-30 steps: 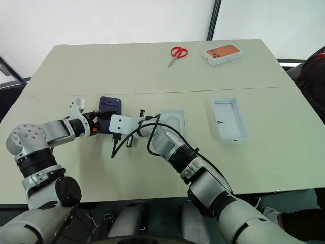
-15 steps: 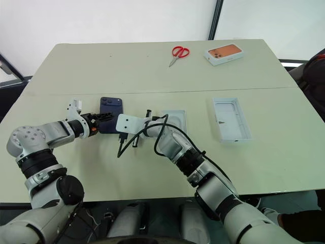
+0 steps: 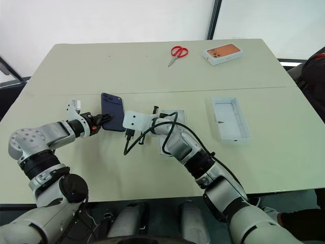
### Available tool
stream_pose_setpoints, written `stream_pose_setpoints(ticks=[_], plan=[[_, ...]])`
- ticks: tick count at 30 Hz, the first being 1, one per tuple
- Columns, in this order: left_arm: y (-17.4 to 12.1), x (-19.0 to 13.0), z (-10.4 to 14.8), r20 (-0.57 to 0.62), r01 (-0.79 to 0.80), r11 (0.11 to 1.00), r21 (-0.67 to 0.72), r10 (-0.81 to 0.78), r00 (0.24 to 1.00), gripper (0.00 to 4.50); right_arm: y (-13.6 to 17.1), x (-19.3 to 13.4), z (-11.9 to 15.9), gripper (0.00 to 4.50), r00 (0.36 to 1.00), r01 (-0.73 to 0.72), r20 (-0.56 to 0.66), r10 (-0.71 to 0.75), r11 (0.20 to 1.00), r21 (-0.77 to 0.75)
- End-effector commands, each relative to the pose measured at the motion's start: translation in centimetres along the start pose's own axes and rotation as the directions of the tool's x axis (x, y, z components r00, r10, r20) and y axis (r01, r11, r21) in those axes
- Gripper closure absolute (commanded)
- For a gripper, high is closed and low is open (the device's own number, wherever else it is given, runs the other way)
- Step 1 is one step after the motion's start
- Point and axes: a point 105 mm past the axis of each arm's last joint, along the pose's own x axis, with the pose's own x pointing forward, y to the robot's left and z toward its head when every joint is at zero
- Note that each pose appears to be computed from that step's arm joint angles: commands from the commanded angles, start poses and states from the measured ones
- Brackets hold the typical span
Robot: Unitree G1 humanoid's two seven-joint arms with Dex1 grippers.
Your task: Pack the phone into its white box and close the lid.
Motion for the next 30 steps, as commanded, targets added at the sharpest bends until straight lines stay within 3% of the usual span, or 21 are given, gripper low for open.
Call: stream_pose_setpoints(ticks=[1, 5, 9, 19, 30], plan=[[-2.2, -0.6, 0.5, 0.053, 0.101, 0.995, 0.016, -0.102, 0.993, 4.47, -2.6, -3.2, 2.7, 4.50, 0.992, 0.069, 0.107, -0.072, 0.997, 0.035], [-4.2, -0.3, -0.2, 0.060, 0.199, 0.980, 0.017, -0.200, 0.978, 4.47, -3.3, -5.9, 2.3, 4.50, 0.989, 0.071, 0.127, -0.078, 0.996, 0.063], [-6.9, 0.8, -2.8, 0.008, 0.285, 0.958, 0.035, -0.285, 0.958, 4.47, -2.8, -9.6, -0.7, 4.50, 0.994, 0.021, 0.105, -0.027, 0.998, 0.053], [-10.4, 2.8, -10.2, -0.216, 0.374, 0.926, 0.054, -0.355, 0.910, 4.47, -3.7, -14.6, -6.9, 4.50, 0.994, 0.073, -0.090, -0.064, 0.991, 0.109], [-12.4, 3.7, -13.8, -0.359, 0.401, 0.916, 0.024, -0.366, 0.858, 4.47, -4.5, -16.2, -9.3, 4.50, 0.975, 0.148, -0.186, -0.124, 0.981, 0.123]])
